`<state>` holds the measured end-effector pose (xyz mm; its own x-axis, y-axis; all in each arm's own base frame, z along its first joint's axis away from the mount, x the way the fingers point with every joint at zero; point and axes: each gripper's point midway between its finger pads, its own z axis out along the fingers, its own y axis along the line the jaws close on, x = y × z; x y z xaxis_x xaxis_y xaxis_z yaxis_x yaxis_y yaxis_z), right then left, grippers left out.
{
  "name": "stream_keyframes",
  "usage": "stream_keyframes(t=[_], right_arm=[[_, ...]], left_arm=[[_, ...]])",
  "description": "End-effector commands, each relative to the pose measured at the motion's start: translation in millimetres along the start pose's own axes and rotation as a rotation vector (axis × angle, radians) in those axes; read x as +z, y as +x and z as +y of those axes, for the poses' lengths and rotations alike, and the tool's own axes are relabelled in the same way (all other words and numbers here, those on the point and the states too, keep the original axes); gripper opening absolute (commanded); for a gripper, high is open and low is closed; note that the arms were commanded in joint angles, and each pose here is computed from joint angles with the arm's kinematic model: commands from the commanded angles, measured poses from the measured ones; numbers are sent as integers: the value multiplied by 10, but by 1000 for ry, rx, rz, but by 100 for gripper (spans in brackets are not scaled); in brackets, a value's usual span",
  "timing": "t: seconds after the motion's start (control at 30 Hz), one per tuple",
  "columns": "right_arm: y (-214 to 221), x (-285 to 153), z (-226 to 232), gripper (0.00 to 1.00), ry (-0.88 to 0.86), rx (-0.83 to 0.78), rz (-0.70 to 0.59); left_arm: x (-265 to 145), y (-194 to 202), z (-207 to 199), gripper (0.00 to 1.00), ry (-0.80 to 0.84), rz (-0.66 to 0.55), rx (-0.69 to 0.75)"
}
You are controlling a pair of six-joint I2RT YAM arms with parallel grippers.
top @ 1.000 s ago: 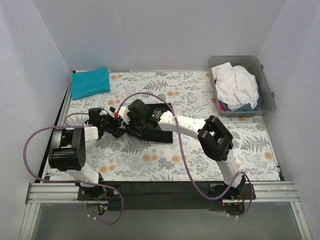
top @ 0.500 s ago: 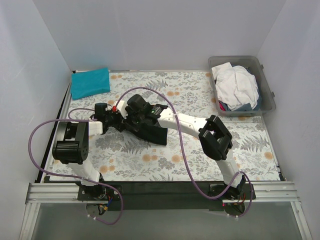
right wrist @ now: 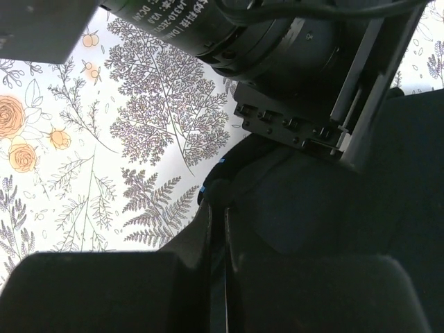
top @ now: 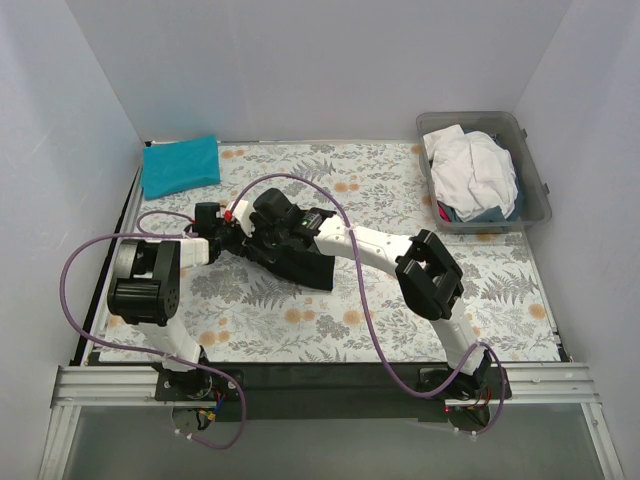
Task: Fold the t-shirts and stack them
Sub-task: Neatly place the folded tshirt to the corner
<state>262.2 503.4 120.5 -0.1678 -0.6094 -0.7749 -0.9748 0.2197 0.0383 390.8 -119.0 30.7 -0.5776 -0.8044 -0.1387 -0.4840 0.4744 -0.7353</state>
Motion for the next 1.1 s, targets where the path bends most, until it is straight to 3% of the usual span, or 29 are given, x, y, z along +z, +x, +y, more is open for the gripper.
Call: stream_keyframes(t=[0.0, 0.03, 0.1, 0.17, 0.2, 0.23, 0.33, 0.53, 0.73, 0.87, 1.07], right_arm=[[-353, -70, 28, 1, -17, -10, -93], [-361, -76, 35, 1, -20, -8, -95], [-402, -141, 62, 1, -26, 0, -103], [-395, -232, 43, 33, -10, 10, -101], [-381, -349, -19, 44, 7, 19, -106], [-385, -417, -58, 63, 19, 28, -111], [-289, -653, -254, 73, 58, 59, -113], [-17, -1082, -491, 77, 88, 103, -95], [282, -1340, -519, 77, 99, 134, -57], [290, -1451, -497, 78, 93, 137, -71], [305, -1461, -494, 78, 78, 142, -71]], left_arm=[[53, -57, 121, 34, -69, -31, 45], [67, -80, 132, 23, -77, -38, 57], [73, -145, 77, 10, -76, -50, 116], [54, -278, -107, 0, -55, -82, 174], [39, -319, -127, 0, -64, -85, 245], [58, -365, -141, 0, -77, -91, 282], [115, -546, -281, 0, -110, -97, 412], [141, -1038, -723, 0, -106, -240, 593], [318, -1513, -1133, 0, -101, -337, 897], [460, -1777, -1310, 0, -115, -371, 991], [472, -2250, -1643, 0, -120, -495, 1018]])
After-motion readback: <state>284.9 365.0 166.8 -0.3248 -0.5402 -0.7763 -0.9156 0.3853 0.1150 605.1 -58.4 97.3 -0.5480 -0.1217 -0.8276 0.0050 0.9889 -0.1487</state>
